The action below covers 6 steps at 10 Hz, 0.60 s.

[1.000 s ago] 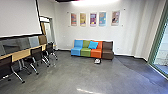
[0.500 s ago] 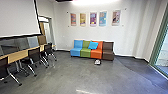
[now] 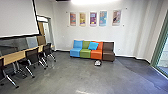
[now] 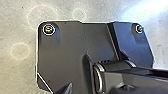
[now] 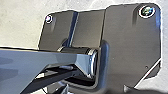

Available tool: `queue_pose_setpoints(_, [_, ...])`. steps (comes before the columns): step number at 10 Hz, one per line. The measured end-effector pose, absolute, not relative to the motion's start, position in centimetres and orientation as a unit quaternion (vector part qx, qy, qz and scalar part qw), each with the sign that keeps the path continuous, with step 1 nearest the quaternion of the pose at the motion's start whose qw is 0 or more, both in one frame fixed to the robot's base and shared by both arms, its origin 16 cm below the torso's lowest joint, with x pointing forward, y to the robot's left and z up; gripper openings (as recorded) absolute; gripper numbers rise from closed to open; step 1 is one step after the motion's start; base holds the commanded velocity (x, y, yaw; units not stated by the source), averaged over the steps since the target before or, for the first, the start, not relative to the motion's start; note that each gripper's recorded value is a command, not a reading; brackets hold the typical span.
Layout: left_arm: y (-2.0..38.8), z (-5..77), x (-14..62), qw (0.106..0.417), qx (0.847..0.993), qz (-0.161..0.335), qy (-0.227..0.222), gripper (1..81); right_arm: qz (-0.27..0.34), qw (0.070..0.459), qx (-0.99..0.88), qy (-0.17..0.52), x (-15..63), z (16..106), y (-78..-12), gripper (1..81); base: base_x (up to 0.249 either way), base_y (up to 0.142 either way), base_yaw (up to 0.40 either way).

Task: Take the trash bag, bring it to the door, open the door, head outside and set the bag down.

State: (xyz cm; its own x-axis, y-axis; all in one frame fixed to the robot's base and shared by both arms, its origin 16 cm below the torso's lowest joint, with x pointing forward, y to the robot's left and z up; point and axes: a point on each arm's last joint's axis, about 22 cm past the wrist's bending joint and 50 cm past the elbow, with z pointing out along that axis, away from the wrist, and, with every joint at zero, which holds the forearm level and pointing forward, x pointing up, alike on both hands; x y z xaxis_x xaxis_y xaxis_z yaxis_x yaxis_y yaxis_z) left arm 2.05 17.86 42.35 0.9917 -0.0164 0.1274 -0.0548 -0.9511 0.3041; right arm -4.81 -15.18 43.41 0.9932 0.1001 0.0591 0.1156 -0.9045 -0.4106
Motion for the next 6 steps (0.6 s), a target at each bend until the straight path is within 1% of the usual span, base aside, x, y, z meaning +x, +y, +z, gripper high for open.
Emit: queue_pose_setpoints(6, [17.8,42.36,2.09,0.156,0.986,0.062,-0.018,81.1,-0.018,0.213,-0.975,-0.055,-4.88,43.43,-14.96,81.1,0.165,0.0,0.0])
